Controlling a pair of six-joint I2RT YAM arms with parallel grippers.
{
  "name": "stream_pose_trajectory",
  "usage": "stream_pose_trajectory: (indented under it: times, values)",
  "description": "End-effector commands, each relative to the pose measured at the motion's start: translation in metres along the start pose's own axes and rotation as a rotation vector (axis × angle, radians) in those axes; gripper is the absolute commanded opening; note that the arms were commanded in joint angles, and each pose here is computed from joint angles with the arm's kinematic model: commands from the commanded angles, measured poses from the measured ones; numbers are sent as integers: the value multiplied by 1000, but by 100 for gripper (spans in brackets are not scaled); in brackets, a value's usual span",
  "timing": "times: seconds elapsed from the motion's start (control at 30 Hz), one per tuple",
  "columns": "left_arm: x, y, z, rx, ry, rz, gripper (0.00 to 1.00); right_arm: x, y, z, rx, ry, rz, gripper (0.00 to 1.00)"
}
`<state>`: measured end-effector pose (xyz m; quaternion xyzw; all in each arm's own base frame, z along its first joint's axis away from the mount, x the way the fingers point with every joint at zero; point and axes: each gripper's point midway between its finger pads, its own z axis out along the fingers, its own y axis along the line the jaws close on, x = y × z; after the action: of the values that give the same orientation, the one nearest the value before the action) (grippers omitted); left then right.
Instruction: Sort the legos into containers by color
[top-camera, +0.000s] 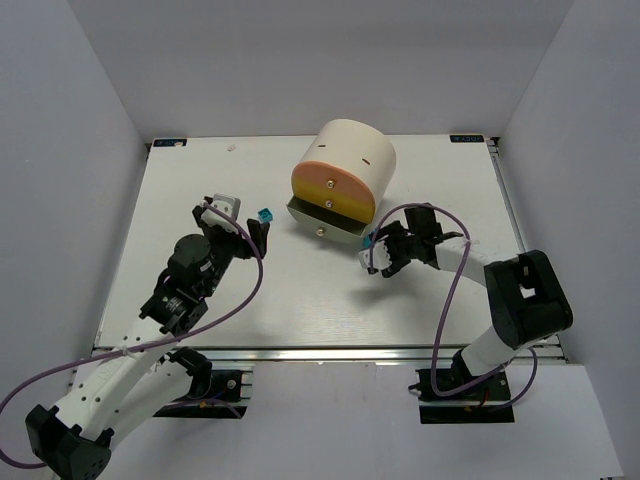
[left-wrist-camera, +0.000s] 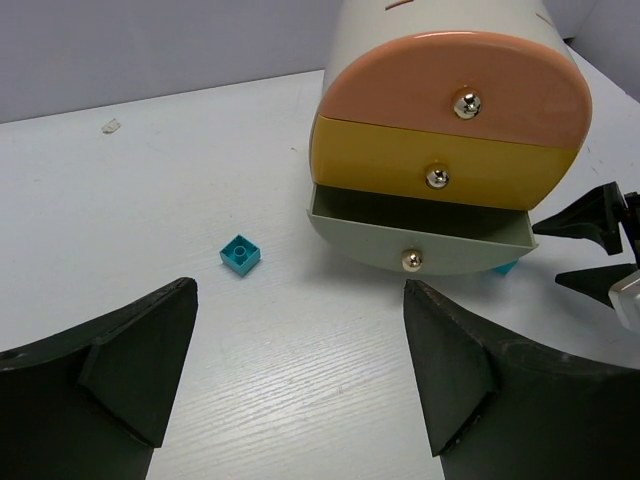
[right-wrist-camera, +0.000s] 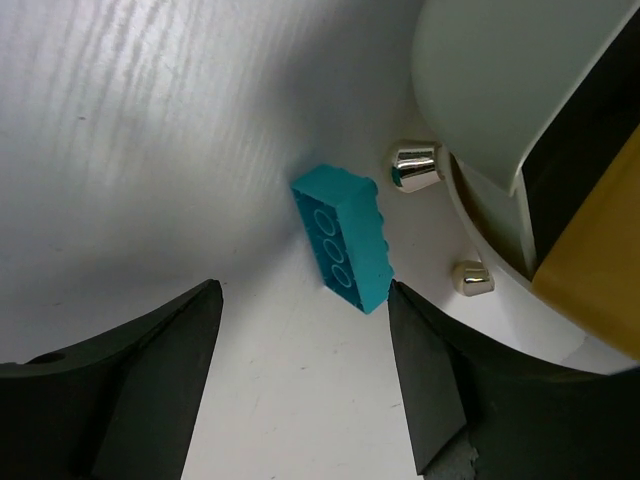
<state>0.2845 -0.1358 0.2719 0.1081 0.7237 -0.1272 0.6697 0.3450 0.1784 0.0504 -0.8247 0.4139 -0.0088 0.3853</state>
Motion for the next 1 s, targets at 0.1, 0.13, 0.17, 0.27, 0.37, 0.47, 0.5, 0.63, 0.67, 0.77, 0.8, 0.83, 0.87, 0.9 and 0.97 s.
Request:
stream_pose_trajectory:
  times: [0.1, 0.13, 0.17, 0.27, 0.37, 0.47, 0.5, 0.63, 0.67, 0.77, 0.8, 0.83, 0.87, 0.9, 0.97]
  values:
    - [-6, 5, -3, -20, -14, 14, 93, 16, -41, 6, 95, 105, -78, 71]
    - [-6, 5, -2, -17, -14, 16, 93, 18, -44, 7, 104, 116, -89, 70]
    - [-6, 5, -2, -18, -14, 16, 93, 18, -42, 12, 97, 127, -96, 70]
    - [-5, 5, -1, -21, -11, 16, 93, 22, -43, 19, 93, 148, -115, 68]
    - [-4, 6, -1, -25, -10, 21, 93, 23, -40, 26, 74, 159, -140, 66]
    - [-3, 6, -1, -26, -8, 23, 94, 23, -42, 31, 66, 158, -145, 64]
    - [-3, 7, -1, -28, -7, 24, 94, 22, -43, 32, 65, 159, -147, 64]
    - [-2, 7, -1, -31, -4, 26, 94, 24, -42, 36, 44, 165, -160, 60]
    - [-3, 7, 0, -33, -5, 25, 94, 26, -41, 37, 32, 166, -164, 60]
    - [-3, 8, 0, -37, -6, 27, 94, 22, -30, 41, -30, 144, -175, 54]
    - [-3, 9, -1, -39, -7, 27, 94, 22, -32, 41, -31, 140, -175, 52]
    - [-2, 9, -1, -39, -6, 27, 94, 19, -20, 42, -79, 122, -163, 49]
    - [-2, 9, -1, -42, -6, 27, 94, 18, -18, 42, -89, 116, -162, 47]
    - [-2, 9, -1, -40, -6, 28, 94, 17, -14, 42, -104, 110, -162, 45]
    - [-2, 9, -1, -42, -4, 27, 94, 13, -8, 38, -127, 93, -168, 42]
